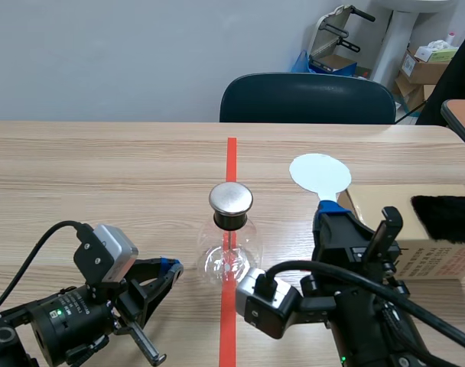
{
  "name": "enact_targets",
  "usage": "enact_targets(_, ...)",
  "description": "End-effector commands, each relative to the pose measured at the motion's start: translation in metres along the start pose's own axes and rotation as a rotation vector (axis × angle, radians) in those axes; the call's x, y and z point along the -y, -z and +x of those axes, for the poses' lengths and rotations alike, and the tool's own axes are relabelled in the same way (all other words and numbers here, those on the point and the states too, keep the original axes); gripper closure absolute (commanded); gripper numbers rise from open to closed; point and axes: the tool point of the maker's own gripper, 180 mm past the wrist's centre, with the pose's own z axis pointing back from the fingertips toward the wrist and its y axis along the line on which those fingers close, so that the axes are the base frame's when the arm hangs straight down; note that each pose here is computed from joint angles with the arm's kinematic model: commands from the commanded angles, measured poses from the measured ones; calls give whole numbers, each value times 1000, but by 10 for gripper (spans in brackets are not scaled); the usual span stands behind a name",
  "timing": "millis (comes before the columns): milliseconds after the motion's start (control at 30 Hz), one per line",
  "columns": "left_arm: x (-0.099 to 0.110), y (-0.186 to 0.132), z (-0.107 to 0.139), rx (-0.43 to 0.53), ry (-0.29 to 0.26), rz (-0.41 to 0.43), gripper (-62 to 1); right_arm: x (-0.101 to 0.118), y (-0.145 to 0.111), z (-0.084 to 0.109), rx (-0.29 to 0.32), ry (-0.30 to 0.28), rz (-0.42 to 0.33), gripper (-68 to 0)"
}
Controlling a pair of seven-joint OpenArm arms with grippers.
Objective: Do the electroscope experiment
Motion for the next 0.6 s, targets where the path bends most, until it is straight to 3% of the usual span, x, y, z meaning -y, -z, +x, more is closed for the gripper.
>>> enact_targets(0,8,8,11,41,-10,-18,-25,7,1,-3,-1,-5,-24,-8)
enact_targets(567,8,11,11,42,-14,-9,-26,7,1,-3,0,-4,-24,-8)
